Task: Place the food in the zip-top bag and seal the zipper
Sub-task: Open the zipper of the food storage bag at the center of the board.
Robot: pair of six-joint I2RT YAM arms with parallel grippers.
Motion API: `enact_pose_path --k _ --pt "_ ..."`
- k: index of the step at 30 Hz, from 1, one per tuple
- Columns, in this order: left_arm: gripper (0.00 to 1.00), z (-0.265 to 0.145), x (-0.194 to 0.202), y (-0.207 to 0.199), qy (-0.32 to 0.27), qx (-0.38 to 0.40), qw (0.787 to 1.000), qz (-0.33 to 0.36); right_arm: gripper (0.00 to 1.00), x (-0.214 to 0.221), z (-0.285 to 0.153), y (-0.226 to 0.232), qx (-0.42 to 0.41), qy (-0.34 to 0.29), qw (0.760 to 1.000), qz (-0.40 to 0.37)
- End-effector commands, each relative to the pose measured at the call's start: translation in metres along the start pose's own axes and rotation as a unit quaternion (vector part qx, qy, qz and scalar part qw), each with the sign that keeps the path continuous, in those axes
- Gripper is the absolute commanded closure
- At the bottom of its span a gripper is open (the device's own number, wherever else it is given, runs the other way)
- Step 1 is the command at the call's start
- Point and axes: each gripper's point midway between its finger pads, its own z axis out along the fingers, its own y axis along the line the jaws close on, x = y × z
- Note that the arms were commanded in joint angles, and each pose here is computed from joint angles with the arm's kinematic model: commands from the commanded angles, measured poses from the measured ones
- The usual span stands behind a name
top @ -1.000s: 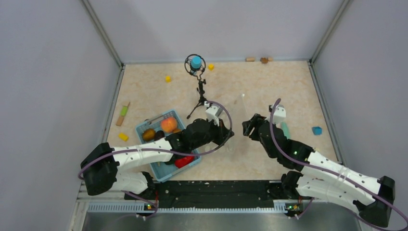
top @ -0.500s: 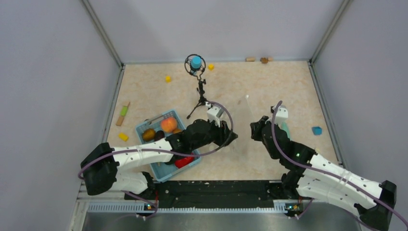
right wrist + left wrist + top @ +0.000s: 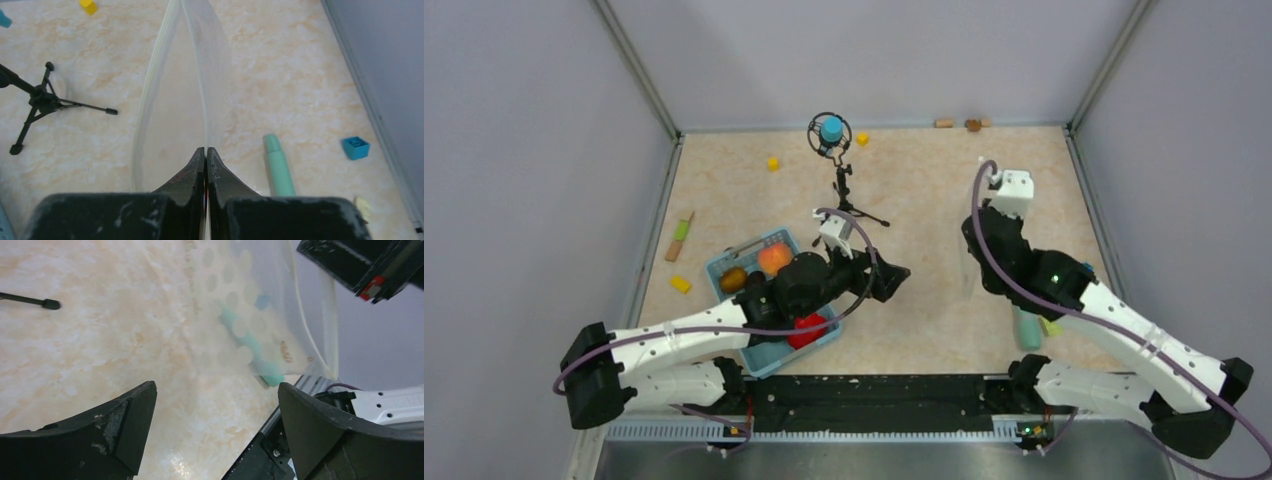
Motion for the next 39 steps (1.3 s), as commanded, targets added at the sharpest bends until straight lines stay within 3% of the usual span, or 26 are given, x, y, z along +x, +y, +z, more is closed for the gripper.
enact_pose_path --k 1,6,10,15,26,39 --pt "0.04 -0.014 -0.003 0.036 -0.023 -0.085 0.996 0.002 1.0 -0.02 0.01 0.002 0.041 0.012 0.991 -0.126" --pt "0.03 -0.033 -0.006 0.065 -0.046 -0.156 0.987 -0.015 1.0 0.036 0.048 0.066 -0.016 0.089 0.98 -0.177" --pt "0.03 -0.043 0.0 0.085 -0.061 -0.192 0.979 -0.033 1.0 0.091 0.063 0.11 -0.072 0.152 0.977 -0.134" --pt "0.03 -0.04 0.007 0.089 -0.063 -0.196 0.977 -0.055 1.0 0.12 0.055 0.129 -0.126 0.176 0.974 -0.072" --pt "0.04 0.009 0.032 0.089 -0.016 -0.216 0.973 -0.075 1.0 0.104 0.013 0.134 -0.256 0.137 0.957 0.021" --pt "0.04 0.035 0.039 0.084 -0.001 -0.209 0.972 -0.105 1.0 0.118 0.018 0.127 -0.236 0.147 0.96 0.017"
